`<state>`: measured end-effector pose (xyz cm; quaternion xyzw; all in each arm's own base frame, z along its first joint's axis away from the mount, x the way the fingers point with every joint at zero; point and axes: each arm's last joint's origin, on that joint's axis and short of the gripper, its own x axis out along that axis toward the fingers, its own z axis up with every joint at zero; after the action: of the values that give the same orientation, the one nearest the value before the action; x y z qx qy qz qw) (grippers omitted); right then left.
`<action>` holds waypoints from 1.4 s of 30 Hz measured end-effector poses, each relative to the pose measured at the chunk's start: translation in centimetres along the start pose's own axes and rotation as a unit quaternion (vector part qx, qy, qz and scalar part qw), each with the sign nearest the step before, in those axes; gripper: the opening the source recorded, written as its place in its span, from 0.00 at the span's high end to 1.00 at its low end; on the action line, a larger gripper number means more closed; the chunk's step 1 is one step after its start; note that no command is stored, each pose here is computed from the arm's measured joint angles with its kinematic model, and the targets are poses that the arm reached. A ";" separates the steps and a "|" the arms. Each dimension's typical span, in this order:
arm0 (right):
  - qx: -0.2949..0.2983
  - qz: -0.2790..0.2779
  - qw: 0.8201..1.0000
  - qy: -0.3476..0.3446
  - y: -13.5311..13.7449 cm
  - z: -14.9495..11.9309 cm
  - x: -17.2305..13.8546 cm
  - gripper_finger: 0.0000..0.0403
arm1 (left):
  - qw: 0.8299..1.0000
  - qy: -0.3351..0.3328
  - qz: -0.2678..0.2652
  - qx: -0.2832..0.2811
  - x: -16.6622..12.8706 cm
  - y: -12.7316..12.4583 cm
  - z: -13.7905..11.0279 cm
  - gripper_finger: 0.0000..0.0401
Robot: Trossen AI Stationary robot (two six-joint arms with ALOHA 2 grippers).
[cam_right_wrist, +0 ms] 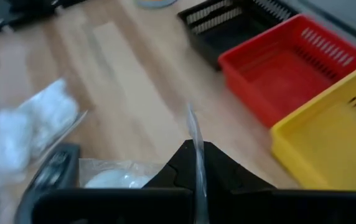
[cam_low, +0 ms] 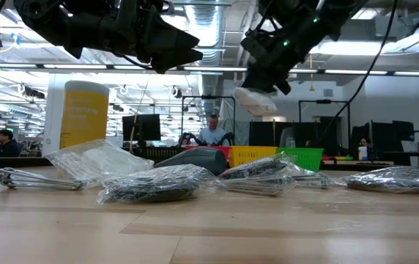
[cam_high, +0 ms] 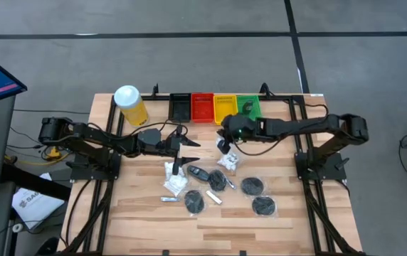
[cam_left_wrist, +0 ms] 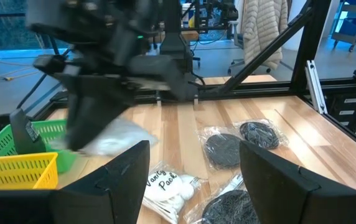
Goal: Pick & Place Travel size toiletries
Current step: Put the cotton pack into the yellow bin
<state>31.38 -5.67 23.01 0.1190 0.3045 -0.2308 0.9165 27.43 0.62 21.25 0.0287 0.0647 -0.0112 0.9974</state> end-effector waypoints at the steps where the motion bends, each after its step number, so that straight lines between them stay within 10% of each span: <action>1: 0.001 -0.005 1.000 -0.003 -0.4 0.2 0.1 1.00 | 1.000 -0.001 0.000 0.000 0.0 0.0 0.0 0.41; 42: -0.062 -0.233 0.970 -0.038 -12.0 4.3 9.6 1.00 | 1.000 -0.007 0.000 0.001 0.0 0.0 0.1 0.41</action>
<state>34.40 -20.95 19.63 -0.0209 0.3025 -0.4232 0.8538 27.45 0.62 21.38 0.0292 0.0579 -0.0110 0.9978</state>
